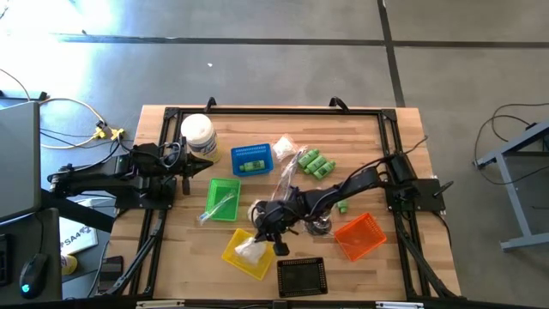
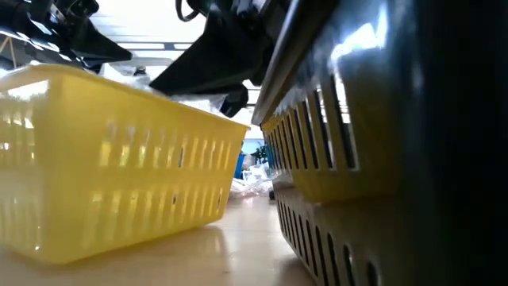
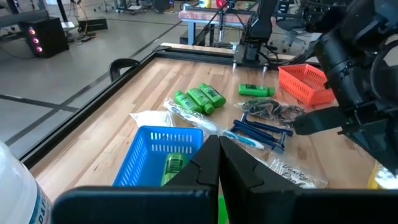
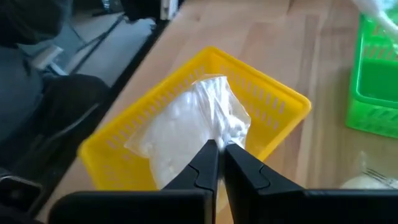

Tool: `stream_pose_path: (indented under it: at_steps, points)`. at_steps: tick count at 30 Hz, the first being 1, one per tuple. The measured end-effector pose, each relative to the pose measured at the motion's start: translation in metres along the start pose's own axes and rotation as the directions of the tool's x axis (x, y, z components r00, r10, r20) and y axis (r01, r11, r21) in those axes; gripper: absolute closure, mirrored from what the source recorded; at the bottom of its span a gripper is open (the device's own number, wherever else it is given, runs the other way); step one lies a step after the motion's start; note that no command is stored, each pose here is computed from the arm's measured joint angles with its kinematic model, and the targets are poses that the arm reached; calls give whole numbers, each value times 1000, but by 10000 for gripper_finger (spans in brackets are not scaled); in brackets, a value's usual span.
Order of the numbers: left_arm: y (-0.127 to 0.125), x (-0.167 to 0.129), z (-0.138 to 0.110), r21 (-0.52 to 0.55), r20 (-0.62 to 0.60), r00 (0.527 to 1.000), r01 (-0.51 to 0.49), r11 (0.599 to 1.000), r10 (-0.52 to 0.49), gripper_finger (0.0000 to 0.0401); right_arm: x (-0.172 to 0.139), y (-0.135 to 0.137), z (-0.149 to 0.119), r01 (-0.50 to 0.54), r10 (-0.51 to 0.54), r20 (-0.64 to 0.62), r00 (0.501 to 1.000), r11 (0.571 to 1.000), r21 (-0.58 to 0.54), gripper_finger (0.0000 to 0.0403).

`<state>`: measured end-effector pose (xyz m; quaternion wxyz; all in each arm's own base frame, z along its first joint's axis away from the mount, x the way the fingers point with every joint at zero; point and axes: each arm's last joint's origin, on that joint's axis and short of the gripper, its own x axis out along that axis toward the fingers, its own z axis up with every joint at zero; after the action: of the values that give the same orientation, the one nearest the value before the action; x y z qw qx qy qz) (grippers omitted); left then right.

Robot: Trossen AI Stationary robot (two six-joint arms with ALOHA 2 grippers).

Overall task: Pick & Place Travel size toiletries
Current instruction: Put the white cotton pack into the yellow bin, then put the blue razor into the black bin

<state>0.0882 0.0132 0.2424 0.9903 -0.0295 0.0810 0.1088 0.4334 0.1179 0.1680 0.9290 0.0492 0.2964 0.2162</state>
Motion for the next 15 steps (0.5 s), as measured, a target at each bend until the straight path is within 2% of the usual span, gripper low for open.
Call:
stream_pose_path:
  at_steps: [3,10,15]
  points:
    - [0,0,0,0,0,1000,0,1000,0,401,2,0,-4,-11,11,-22,1000,1000,0,372]
    - [0,0,0,0,0,1000,0,1000,0,401,6,-1,-8,-31,32,-31,999,999,33,276]
    - [0,0,0,0,0,1000,0,1000,0,401,3,5,-4,-39,39,-18,999,999,23,235]
